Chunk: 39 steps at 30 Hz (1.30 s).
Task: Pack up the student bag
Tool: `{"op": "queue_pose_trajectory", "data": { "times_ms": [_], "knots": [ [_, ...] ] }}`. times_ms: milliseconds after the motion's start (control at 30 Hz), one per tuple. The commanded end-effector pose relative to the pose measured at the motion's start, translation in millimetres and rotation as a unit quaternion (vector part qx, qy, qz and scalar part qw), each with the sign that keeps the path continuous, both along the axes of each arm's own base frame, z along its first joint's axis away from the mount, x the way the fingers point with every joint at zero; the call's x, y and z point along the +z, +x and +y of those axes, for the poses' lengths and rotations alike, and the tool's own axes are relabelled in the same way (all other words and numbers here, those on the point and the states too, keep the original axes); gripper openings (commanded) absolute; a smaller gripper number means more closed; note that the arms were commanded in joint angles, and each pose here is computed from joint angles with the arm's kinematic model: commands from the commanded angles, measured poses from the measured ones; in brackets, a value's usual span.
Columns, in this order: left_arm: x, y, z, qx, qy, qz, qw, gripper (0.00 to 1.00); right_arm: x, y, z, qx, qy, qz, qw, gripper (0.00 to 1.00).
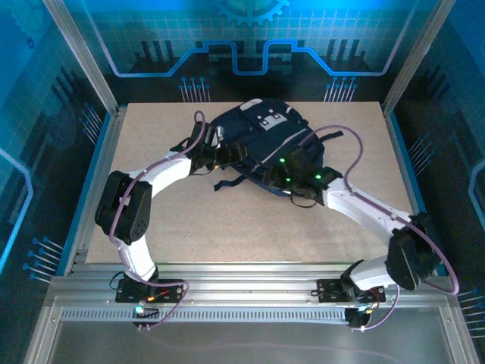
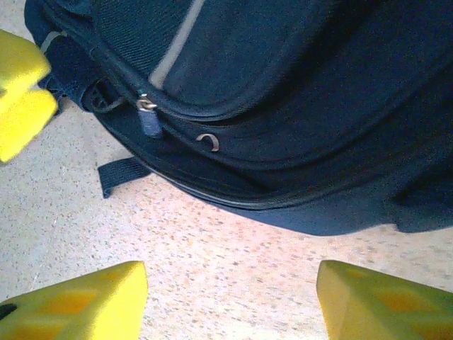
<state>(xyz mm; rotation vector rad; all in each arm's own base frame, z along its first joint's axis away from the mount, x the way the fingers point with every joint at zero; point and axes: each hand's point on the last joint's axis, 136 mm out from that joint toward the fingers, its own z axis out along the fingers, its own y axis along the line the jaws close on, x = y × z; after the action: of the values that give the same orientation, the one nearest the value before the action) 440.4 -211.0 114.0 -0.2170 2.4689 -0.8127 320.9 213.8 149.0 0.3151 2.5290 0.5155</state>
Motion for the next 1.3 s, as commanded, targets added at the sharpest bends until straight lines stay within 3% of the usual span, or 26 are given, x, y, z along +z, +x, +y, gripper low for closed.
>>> {"op": "queue_pose_trajectory", "data": {
  "times_ms": [0, 233, 333, 467, 700, 867, 1167, 1267],
  "knots": [
    [10, 14, 11, 0.029, -0.026, -0.032, 0.999, 0.99, 2, 18, 9, -0.050, -0.022, -0.006, 0.998, 0.66],
    [-24, 15, 21, 0.053, -0.020, -0.012, 0.998, 0.99, -20, 40, 52, -0.069, -0.063, 0.007, 0.996, 0.66],
    [-41, 14, 19, 0.055, -0.027, 0.001, 0.998, 0.99, -36, 49, 49, -0.116, -0.086, 0.040, 0.989, 0.66],
    [-61, 13, 17, 0.050, -0.030, 0.015, 0.998, 0.98, -43, 65, 53, -0.130, -0.116, 0.025, 0.984, 0.62],
    [-73, 12, 16, 0.044, -0.039, 0.018, 0.998, 0.70, -55, 82, 33, -0.203, -0.163, 0.008, 0.966, 0.58],
    [-76, 15, 18, 0.041, -0.051, 0.024, 0.998, 0.56, -63, 94, 27, -0.227, -0.180, 0.006, 0.957, 0.39],
    [-71, 31, 23, 0.058, -0.050, 0.013, 0.997, 0.56, -59, 82, 14, -0.181, -0.203, 0.010, 0.962, 0.01],
    [-67, 42, 25, 0.067, -0.049, 0.005, 0.997, 0.50, -64, 75, 10, -0.138, -0.194, 0.036, 0.971, 0.00]
  ]
}}
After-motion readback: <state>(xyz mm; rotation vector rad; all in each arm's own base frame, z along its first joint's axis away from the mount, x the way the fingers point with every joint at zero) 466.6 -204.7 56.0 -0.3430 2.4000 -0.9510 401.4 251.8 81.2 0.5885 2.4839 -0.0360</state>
